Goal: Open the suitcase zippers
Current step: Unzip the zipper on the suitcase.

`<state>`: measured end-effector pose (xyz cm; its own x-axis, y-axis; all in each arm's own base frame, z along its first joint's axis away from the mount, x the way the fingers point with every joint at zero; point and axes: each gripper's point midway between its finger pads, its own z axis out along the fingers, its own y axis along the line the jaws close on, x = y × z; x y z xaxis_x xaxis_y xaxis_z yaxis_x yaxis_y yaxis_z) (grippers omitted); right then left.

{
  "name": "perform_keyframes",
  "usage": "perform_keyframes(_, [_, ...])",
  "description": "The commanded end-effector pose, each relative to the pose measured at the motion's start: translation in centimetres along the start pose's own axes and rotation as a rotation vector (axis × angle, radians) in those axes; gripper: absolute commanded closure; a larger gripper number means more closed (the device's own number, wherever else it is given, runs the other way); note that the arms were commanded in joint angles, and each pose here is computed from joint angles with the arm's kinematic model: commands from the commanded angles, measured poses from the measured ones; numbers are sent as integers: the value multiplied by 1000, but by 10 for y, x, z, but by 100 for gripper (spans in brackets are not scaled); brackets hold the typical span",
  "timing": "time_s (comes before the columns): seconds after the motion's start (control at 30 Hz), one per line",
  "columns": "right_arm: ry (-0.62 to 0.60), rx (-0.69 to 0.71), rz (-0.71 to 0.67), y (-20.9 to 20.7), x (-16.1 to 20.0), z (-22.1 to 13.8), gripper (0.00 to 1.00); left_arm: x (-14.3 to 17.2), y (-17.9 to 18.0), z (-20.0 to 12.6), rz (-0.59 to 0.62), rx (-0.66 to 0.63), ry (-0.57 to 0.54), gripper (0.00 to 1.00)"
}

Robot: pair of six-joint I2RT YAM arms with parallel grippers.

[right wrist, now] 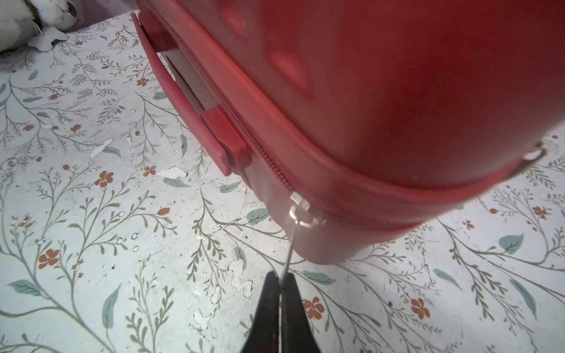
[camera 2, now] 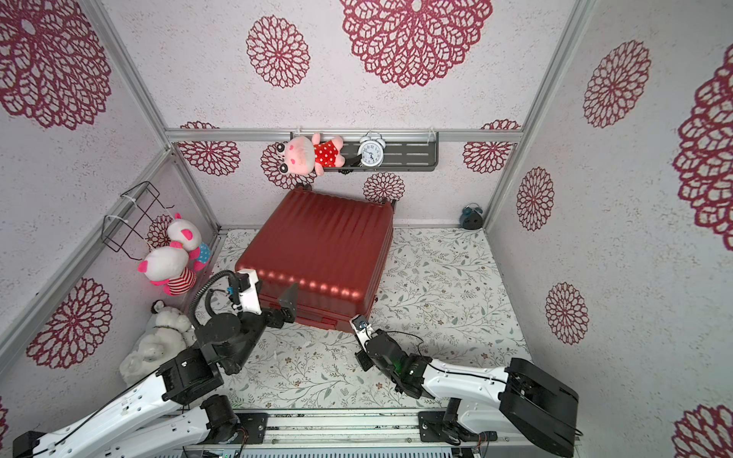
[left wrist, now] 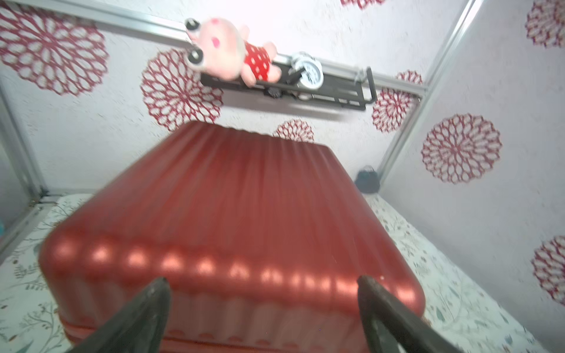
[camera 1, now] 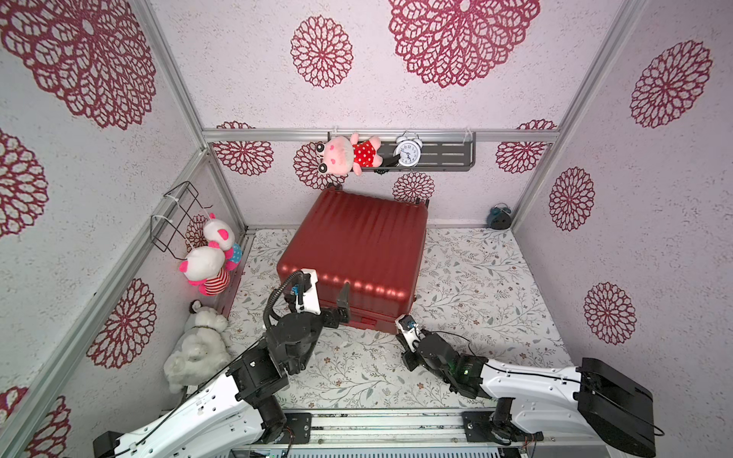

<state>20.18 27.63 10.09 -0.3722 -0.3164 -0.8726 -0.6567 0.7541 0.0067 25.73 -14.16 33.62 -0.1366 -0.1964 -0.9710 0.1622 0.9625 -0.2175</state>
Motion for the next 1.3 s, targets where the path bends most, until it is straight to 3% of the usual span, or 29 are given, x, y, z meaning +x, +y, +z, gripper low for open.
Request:
perform_keyframes(0.0, [43,-84,-3,20,7,-5,100,10,39,10,-28,-149,116,2])
perform_keyframes(0.3, [49,-103,11,23,5,-7,100,-4,114,47,-240,-283,275,2])
perform_keyframes(0.6, [76,-110,28,25,11,-8,100,14,159,113,-444,-188,461,2])
perform_keyframes(0.83, [80,-105,48,23,8,-13,100,33,142,145,-501,-10,540,2])
perform_keyframes(1.1, [87,-67,92,14,3,-23,100,62,117,129,-554,81,553,1])
perform_keyframes(1.27, [83,-58,111,11,0,-29,100,75,87,119,-526,107,567,1])
